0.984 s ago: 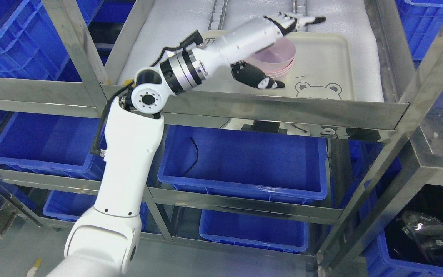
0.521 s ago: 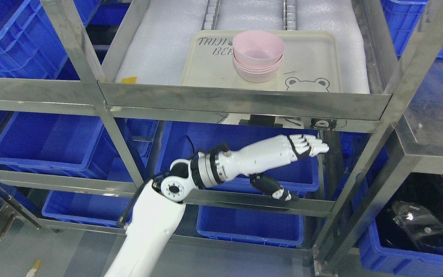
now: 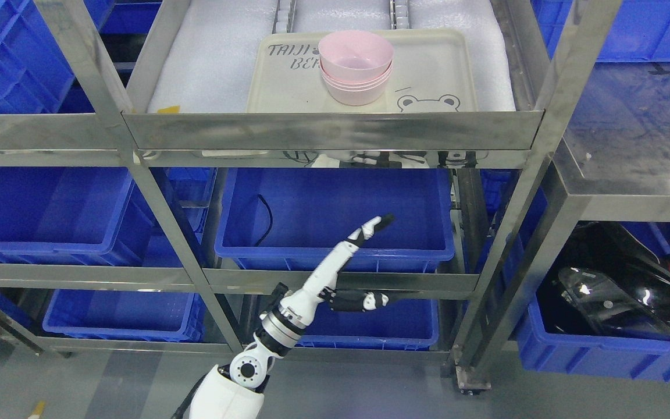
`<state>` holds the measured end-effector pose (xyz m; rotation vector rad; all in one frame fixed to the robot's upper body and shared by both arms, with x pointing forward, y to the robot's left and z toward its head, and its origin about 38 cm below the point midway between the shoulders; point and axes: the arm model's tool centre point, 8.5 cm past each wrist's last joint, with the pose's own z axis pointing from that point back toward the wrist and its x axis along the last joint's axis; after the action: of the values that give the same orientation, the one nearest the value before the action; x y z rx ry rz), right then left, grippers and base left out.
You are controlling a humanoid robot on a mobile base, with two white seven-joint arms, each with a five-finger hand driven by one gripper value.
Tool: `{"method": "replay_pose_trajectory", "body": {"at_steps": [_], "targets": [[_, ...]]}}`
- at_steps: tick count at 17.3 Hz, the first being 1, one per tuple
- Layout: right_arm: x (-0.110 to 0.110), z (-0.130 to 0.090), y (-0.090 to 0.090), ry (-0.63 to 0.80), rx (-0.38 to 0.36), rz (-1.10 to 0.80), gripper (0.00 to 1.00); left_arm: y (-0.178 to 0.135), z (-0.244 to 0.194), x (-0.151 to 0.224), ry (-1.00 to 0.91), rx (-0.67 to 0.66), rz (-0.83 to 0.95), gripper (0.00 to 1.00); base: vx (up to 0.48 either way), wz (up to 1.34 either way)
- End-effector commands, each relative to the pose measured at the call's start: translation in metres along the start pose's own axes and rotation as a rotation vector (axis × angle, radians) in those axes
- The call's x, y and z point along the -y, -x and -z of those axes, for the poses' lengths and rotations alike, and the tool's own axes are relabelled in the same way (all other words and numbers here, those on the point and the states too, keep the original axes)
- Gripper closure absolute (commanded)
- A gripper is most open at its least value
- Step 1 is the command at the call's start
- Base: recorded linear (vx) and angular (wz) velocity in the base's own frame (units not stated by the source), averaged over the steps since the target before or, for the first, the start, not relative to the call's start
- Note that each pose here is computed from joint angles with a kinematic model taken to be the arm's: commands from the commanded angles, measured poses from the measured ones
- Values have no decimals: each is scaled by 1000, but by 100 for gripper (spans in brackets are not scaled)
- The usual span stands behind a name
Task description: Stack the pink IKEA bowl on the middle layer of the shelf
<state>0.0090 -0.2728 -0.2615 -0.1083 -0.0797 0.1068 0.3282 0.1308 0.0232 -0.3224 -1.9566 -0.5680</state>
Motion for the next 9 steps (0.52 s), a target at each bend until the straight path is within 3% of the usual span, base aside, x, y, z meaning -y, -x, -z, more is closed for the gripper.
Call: {"method": "replay_pose_trajectory", "body": {"at_steps": [1,4,6,8,9], "targets": [[10,0,10,16,-7,-2,0,59,-69,-69,-385,-296,-42,1,-43,-69],[10,0,10,16,-7,-2,0,53,-44,-86,-391,-252,-23,1,2,6],[10,0,10,16,-7,-2,0,52,-44,-96,-428,-322,-35,2,5,44],[10,0,10,16,-7,-2,0,35,-40,-98,-439,-378,-67,0,0,0],[10,0,10,16,-7,-2,0,17,-28,-91,-421,-331,-86,0,0,0]]}}
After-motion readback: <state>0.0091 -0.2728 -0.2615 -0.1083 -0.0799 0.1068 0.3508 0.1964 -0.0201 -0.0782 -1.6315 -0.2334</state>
